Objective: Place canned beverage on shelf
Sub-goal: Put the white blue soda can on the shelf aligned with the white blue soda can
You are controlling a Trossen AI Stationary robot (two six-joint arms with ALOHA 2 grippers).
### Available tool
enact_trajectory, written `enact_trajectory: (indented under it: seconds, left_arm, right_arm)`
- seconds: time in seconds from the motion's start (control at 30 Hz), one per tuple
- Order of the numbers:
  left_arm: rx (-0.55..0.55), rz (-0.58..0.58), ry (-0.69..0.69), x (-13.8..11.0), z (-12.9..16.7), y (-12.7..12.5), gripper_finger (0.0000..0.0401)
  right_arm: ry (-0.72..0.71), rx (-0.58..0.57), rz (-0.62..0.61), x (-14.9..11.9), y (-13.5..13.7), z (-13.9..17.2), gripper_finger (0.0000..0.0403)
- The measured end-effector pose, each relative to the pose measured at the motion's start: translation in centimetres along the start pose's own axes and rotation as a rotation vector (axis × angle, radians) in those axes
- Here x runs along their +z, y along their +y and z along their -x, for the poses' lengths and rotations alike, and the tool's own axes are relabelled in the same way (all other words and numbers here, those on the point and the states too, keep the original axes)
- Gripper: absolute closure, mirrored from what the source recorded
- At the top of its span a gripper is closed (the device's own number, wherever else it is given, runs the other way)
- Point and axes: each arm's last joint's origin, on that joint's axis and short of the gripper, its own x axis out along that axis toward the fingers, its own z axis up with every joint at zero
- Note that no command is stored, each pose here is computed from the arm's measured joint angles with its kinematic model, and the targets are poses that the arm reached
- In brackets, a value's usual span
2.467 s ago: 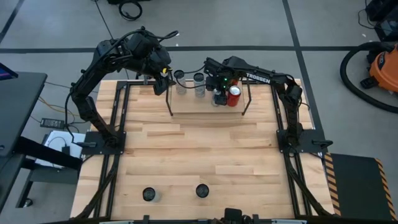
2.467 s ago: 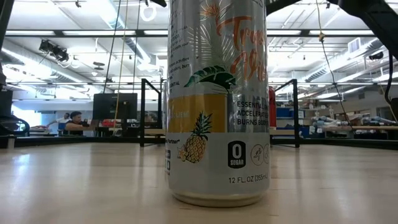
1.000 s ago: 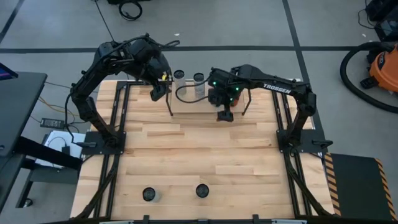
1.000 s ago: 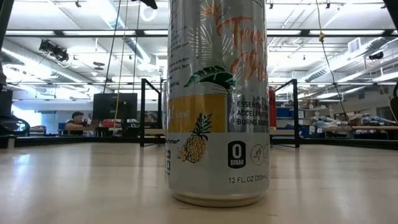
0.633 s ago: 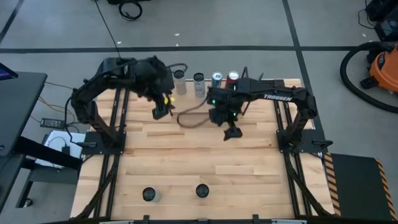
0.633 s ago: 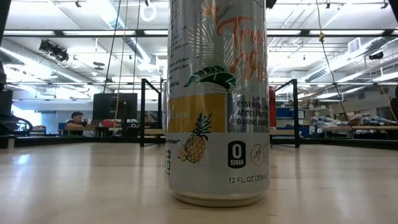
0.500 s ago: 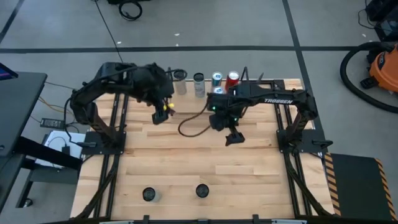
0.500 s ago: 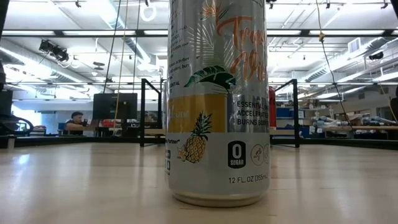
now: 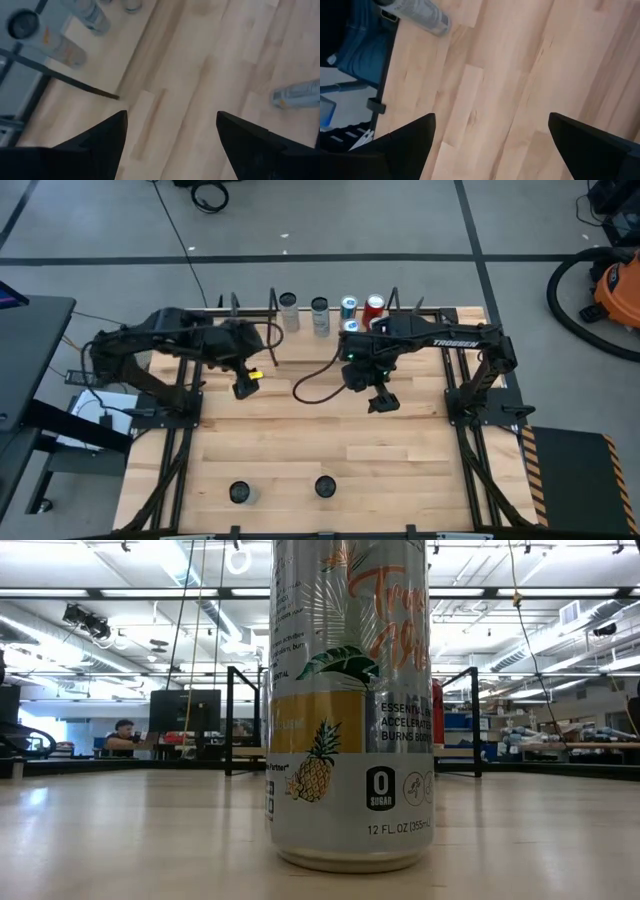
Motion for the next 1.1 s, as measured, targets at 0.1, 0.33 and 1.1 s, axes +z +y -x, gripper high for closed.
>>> enact_trajectory:
  seconds: [0.1, 0.33, 1.1]
  left_arm:
    - [-0.068, 0.019, -0.021, -1.7, -1.0, 0.3, 0.0094]
    - [-0.150, 0.126, -0.078, -6.6, -2.9, 1.1, 0.0094]
    - [-0.429, 0.253, -0.099, -14.3, -8.7, -4.5, 0.0094]
  right_arm:
    - [-0.026, -0.006, 0.019, 0.1, 0.2, 0.3, 0.0007]
    - [-0.077, -0.052, 0.081, 0.6, 0.1, 0.4, 0.0007]
    - [-0.060, -0.127, 0.076, 0.5, -0.4, 0.6, 0.0007]
